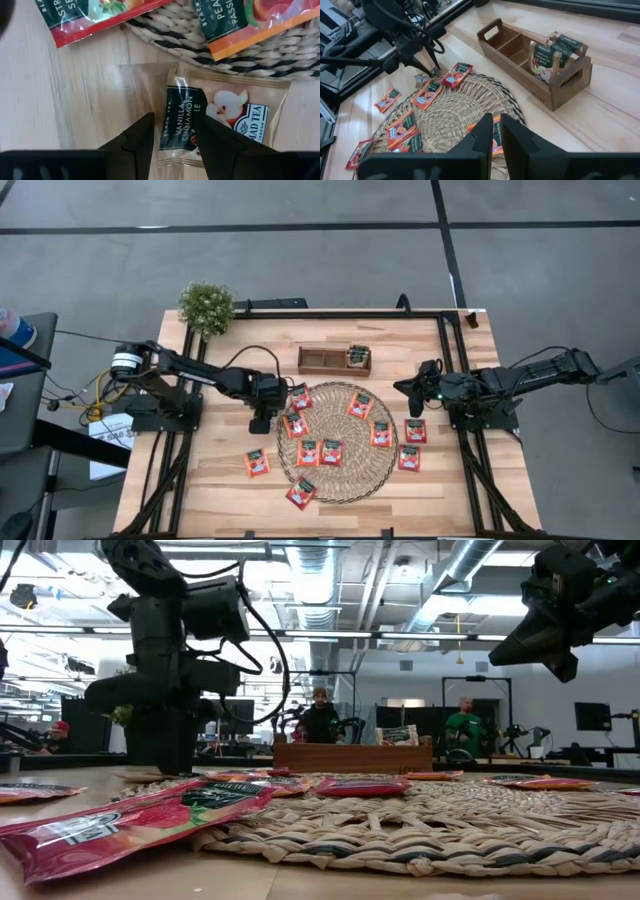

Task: Pick & Place Tea
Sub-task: Put the brown tea bag into the right section of the wooden organizer

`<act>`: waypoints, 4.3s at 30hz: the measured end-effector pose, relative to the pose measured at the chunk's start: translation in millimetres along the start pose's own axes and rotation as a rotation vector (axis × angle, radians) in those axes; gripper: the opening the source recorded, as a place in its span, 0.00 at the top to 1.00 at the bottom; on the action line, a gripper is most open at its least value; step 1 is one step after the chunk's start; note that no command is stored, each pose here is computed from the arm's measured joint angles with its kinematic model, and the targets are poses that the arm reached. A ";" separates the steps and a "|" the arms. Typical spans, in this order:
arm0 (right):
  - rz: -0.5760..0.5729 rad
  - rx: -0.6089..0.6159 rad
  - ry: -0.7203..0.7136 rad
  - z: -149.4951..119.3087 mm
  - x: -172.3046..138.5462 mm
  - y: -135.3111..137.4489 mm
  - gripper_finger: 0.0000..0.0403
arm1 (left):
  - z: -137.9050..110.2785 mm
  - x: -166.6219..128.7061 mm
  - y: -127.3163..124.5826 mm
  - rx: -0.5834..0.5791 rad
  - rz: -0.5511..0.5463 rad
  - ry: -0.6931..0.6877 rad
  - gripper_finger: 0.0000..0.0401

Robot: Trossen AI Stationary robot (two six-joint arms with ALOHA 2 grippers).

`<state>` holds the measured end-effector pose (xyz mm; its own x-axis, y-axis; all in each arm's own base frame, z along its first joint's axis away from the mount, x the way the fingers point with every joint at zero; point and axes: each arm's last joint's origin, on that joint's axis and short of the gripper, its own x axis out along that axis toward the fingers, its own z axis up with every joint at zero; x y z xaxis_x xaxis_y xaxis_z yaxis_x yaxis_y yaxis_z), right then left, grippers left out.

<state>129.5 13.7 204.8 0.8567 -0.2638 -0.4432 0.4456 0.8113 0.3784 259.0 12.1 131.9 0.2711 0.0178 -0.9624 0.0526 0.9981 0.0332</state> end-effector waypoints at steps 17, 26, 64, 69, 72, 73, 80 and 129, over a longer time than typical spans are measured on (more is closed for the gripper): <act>0.000 0.000 0.001 0.0 0.0 0.0 0.94 | -5.3 0.7 -1.0 -0.070 -0.018 0.048 0.98; 0.007 0.013 -0.008 0.9 0.1 0.7 0.94 | -5.7 -27.4 2.6 -0.063 0.102 0.126 1.00; 0.312 -0.088 -0.157 107.4 131.2 52.0 0.57 | 117.2 -144.9 -5.7 0.118 0.578 -0.472 1.00; 0.350 -0.105 -0.123 116.1 150.3 58.9 0.57 | 117.1 -145.0 -5.7 0.118 0.583 -0.471 1.00; 0.341 -0.118 -0.108 120.5 158.4 62.3 0.58 | 116.9 -144.9 -5.5 0.118 0.584 -0.468 1.00; 0.337 -0.122 -0.096 121.5 160.8 63.2 0.59 | 116.8 -144.8 -5.5 0.119 0.585 -0.467 1.00; 0.318 -0.148 -0.059 128.1 164.8 67.9 0.62 | 116.3 -144.5 -5.5 0.122 0.583 -0.460 1.00; 0.177 -0.155 -0.017 126.7 166.9 56.3 1.00 | 115.8 -143.7 -7.1 0.134 0.526 -0.464 0.92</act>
<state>330.5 -50.8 255.1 0.9227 -0.1177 -0.3671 0.2437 0.9159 0.3189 330.9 -4.5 301.2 0.6723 0.4383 -0.5966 -0.0879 0.8475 0.5235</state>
